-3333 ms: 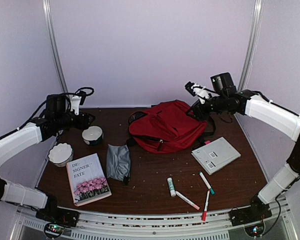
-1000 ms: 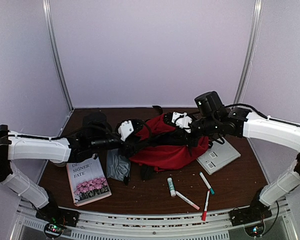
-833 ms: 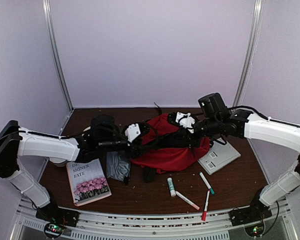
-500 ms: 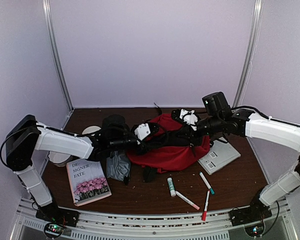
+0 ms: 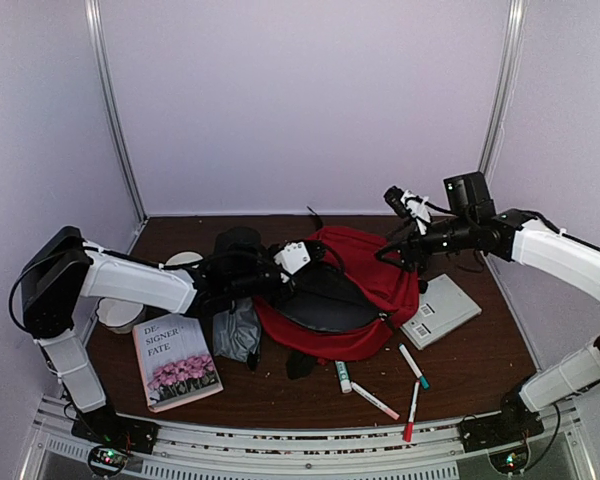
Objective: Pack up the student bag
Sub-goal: Pass from the right arm to the left, then adjust the student bag at the center of the board.
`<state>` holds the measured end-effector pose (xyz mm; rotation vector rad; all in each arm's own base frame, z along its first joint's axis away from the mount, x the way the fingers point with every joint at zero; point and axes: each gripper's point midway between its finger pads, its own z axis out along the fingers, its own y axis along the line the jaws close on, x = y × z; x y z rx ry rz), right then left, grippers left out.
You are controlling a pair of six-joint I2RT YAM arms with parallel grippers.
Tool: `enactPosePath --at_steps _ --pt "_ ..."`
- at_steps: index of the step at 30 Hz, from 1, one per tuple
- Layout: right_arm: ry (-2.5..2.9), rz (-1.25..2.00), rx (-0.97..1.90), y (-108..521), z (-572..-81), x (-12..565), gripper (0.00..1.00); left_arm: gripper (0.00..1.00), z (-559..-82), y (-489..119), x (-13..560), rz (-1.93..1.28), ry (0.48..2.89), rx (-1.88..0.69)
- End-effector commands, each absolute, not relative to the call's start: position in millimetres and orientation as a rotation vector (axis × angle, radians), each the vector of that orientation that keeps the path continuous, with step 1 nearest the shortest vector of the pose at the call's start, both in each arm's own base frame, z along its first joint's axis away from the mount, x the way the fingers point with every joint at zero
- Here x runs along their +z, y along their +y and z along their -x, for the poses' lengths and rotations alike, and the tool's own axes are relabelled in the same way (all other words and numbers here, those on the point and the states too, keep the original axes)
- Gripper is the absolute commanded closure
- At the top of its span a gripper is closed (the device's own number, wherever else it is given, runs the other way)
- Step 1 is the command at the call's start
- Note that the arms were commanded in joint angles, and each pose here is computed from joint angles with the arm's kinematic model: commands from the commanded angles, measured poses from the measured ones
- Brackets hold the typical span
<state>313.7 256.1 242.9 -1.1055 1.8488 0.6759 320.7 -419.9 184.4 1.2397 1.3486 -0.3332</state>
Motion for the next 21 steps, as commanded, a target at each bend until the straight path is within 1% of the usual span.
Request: enactPosePath --at_steps 1,3,5,6,7,13,17,21 --pt "2.132 0.741 0.580 205.6 -349.0 222.6 0.36 1.00 -325.3 -406.6 234.0 -1.093 1.327 -0.303" --pt "2.305 0.610 0.525 182.1 -362.1 191.1 0.37 1.00 -320.9 -402.4 240.0 -1.074 1.325 -0.282" --pt "2.450 0.533 0.550 168.9 -365.8 167.0 0.36 1.00 -316.6 -399.2 241.2 -1.067 1.319 -0.240" --pt "2.505 0.485 0.567 161.6 -367.2 154.7 0.32 1.00 -313.5 -398.6 240.4 -1.068 1.317 -0.224" --pt "2.538 0.436 0.583 157.7 -368.5 144.4 0.30 1.00 -312.0 -396.8 240.6 -1.066 1.317 -0.209" --pt "2.667 0.303 0.640 151.3 -364.9 104.5 0.38 1.00 -303.7 -392.3 234.9 -1.075 1.335 -0.164" --pt "2.727 0.274 0.653 151.3 -360.9 88.2 0.39 1.00 -299.5 -391.8 232.4 -1.077 1.341 -0.146" --pt "2.776 0.264 0.710 157.6 -361.4 73.6 0.48 1.00 -296.2 -393.2 230.8 -1.077 1.342 -0.144"
